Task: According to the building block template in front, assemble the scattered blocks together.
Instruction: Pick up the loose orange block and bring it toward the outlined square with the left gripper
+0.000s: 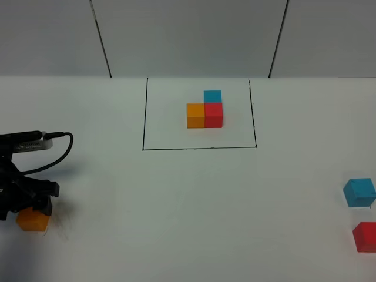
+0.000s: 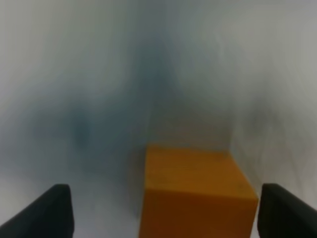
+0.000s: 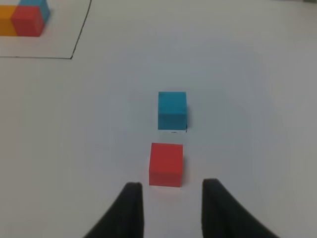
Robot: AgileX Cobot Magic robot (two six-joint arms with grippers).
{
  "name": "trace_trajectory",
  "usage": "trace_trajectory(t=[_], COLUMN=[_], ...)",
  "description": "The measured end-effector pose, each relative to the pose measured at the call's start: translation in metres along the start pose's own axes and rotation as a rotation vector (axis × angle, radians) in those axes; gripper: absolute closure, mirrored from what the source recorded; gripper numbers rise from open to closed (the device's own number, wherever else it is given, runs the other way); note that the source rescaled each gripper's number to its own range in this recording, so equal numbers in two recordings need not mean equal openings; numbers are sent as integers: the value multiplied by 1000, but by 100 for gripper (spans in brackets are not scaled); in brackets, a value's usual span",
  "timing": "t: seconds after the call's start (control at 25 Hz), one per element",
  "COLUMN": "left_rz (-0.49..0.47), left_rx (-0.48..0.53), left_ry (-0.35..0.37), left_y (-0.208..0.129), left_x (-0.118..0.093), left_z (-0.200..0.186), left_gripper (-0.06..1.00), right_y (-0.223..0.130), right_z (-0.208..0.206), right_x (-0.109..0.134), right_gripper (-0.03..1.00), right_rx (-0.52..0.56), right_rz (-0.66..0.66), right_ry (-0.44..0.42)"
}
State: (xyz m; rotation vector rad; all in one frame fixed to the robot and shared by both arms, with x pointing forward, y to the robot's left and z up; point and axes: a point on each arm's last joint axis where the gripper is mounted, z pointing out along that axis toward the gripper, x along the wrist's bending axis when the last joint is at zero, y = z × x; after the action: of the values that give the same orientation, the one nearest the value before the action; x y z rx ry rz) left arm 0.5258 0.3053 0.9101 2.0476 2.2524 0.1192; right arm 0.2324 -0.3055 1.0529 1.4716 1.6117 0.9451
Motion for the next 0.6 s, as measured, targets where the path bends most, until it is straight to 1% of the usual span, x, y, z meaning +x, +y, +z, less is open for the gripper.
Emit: trace_trajectory(t=[0.12, 0.32, 0.4, 0.48, 0.52, 0.6], left_rz=[0, -1, -1, -1, -1, -2], left_rx=[-4, 22, 26, 23, 19, 16], left_ry=[0, 2, 2, 2, 1, 1], left_y=[1, 1, 1, 2, 2, 3], left_x=[0, 0, 0, 0, 0, 0], left_z=[4, 15, 18, 18, 18, 18], left_gripper=[29, 29, 32, 43, 54, 81], right_y=[0, 0, 0, 0, 0, 0], right_z=[0, 0, 0, 0, 0, 0], right_x=[0, 0, 0, 0, 0, 0], right_gripper=[97, 97, 97, 97, 97, 97], right_rx=[0, 0, 0, 0, 0, 0], right_rz=[0, 0, 0, 0, 0, 0], right_ry=[0, 0, 0, 0, 0, 0])
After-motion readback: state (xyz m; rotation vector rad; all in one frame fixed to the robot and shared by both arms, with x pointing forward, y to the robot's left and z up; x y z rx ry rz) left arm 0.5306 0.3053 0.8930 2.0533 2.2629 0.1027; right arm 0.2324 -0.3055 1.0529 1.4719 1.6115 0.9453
